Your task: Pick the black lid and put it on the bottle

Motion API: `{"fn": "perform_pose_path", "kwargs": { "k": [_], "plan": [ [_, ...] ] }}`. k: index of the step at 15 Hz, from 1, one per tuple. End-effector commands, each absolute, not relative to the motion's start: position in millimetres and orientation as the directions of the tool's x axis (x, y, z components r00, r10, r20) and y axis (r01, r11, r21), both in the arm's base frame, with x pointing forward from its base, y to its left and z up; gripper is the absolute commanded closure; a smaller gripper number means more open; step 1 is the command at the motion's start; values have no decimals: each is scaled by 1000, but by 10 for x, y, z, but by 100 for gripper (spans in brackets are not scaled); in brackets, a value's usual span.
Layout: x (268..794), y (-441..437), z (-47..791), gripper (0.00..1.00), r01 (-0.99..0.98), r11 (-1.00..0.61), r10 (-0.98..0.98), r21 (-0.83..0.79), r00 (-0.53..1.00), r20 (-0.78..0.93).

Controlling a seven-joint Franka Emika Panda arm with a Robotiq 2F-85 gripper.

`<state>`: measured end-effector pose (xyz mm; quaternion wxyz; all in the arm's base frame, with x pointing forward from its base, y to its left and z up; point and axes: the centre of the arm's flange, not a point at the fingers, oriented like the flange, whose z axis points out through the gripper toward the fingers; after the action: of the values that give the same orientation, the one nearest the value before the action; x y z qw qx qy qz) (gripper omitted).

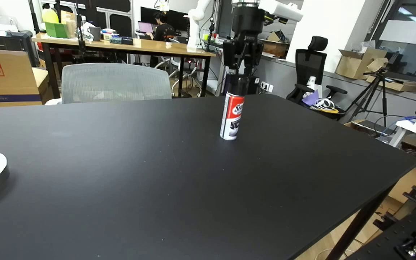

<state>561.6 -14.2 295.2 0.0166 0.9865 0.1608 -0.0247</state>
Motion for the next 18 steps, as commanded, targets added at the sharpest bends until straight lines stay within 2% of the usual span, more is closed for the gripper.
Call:
{"fn": "perform_pose_path", "kwargs": {
  "k": [1,18],
  "plan": [
    [5515,-160,2965,68,305,-952,304,3,951,-52],
    [5528,-151,3001,68,299,-954,299,4,954,-33]
  ]
}}
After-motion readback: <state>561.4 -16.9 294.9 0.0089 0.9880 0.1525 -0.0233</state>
